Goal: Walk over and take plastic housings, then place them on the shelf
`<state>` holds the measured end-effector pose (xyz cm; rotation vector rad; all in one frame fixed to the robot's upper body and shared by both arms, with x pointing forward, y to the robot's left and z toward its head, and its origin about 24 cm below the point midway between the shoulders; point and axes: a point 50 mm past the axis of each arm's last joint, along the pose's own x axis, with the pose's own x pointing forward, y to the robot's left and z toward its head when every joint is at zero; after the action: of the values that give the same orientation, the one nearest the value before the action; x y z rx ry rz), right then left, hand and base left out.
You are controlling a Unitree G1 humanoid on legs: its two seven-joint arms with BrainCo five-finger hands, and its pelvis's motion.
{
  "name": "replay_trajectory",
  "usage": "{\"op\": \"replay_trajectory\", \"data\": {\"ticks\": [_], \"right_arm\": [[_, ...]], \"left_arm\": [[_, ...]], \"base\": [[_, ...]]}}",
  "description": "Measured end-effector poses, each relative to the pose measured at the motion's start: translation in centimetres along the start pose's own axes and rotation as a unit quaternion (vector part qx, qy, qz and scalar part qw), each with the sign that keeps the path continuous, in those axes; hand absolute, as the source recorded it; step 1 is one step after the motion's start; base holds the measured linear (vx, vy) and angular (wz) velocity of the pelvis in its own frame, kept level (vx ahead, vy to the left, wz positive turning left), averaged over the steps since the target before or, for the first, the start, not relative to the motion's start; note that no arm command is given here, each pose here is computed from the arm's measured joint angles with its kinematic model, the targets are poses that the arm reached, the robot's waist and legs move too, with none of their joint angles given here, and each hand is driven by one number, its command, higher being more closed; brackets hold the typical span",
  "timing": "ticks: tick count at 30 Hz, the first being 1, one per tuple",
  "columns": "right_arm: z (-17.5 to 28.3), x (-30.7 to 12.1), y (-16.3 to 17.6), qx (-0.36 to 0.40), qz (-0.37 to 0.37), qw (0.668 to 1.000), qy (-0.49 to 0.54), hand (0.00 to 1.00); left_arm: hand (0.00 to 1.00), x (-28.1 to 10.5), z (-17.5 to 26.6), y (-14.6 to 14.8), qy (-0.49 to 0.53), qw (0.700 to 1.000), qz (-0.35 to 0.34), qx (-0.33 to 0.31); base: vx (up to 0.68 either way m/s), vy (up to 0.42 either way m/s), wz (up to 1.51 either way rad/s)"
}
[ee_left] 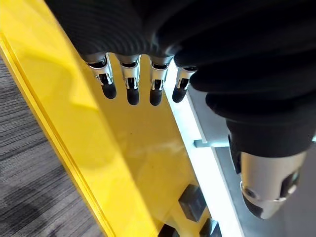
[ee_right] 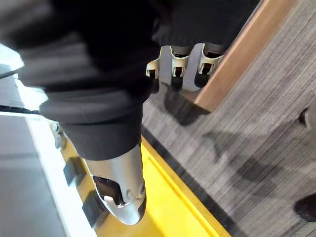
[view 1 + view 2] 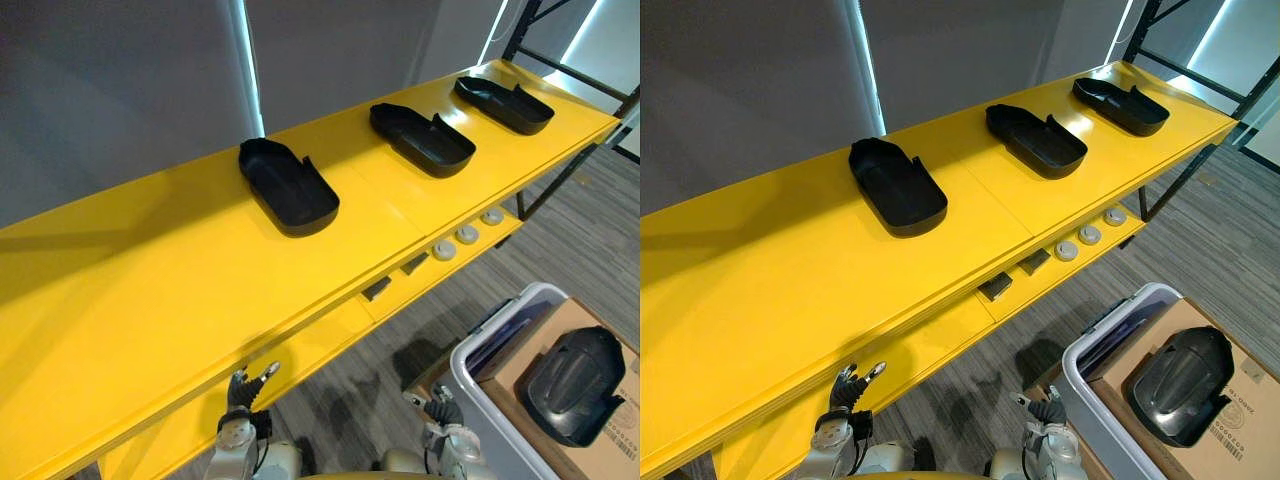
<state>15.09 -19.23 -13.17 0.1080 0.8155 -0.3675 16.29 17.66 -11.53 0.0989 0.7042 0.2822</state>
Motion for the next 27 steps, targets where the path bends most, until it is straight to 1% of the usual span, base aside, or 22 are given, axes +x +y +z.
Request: {"op": "replay_trajectory", "data": {"ticks": [3,5,10,14,16,17,19,21,27], "right_arm": [[-0.1,0.4,-1.5,-0.011,-0.019,1.000,0.010,0.00],[-0.6,0.3,-2.1,0.000,-0.031,0.999,0.021,0.00],[-0.4,0.5,-2.1,0.002,-0.032,0.999,0.019,0.00],[1.2,1.1,-1.8,-0.003,-0.032,0.999,0.002,0.00],[1.1,1.0,-1.6,-0.007,-0.030,1.000,0.002,0.00],[1.0,1.0,-1.5,-0.011,-0.029,1.000,0.004,0.00],[0.3,0.8,-2.1,-0.017,-0.034,0.999,0.013,0.00],[-0.8,0.5,-2.8,-0.026,-0.046,0.998,0.034,0.00],[-0.9,0.5,-3.0,-0.015,-0.055,0.998,0.035,0.00]], "left_arm": [[0.00,-0.2,-0.9,-0.6,0.019,1.000,-0.015,0.017],[0.00,-0.2,-1.2,-0.6,0.026,0.999,-0.017,0.021],[0.00,-0.4,-2.3,-0.8,0.048,0.998,-0.025,0.035],[0.00,0.0,-1.4,-1.2,0.037,0.998,-0.029,0.036],[0.00,0.0,-1.7,-0.5,0.041,0.998,-0.021,0.042],[0.00,0.0,-2.0,0.5,0.045,0.998,-0.012,0.053],[0.00,0.1,-2.2,1.1,0.050,0.997,-0.007,0.060],[0.00,-0.1,-2.8,1.0,0.061,0.996,-0.008,0.058],[0.00,0.0,-2.4,-0.1,0.062,0.997,-0.015,0.037]], "base": [[0.00,-0.121,-0.14],[-0.02,-0.077,-0.25],[-0.06,-0.029,-0.80],[-0.17,-0.040,-1.29],[-0.15,-0.052,-1.55],[-0.09,-0.121,-1.28],[-0.04,-0.141,-0.83],[0.02,-0.242,-0.84],[0.09,-0.077,-0.83]]}}
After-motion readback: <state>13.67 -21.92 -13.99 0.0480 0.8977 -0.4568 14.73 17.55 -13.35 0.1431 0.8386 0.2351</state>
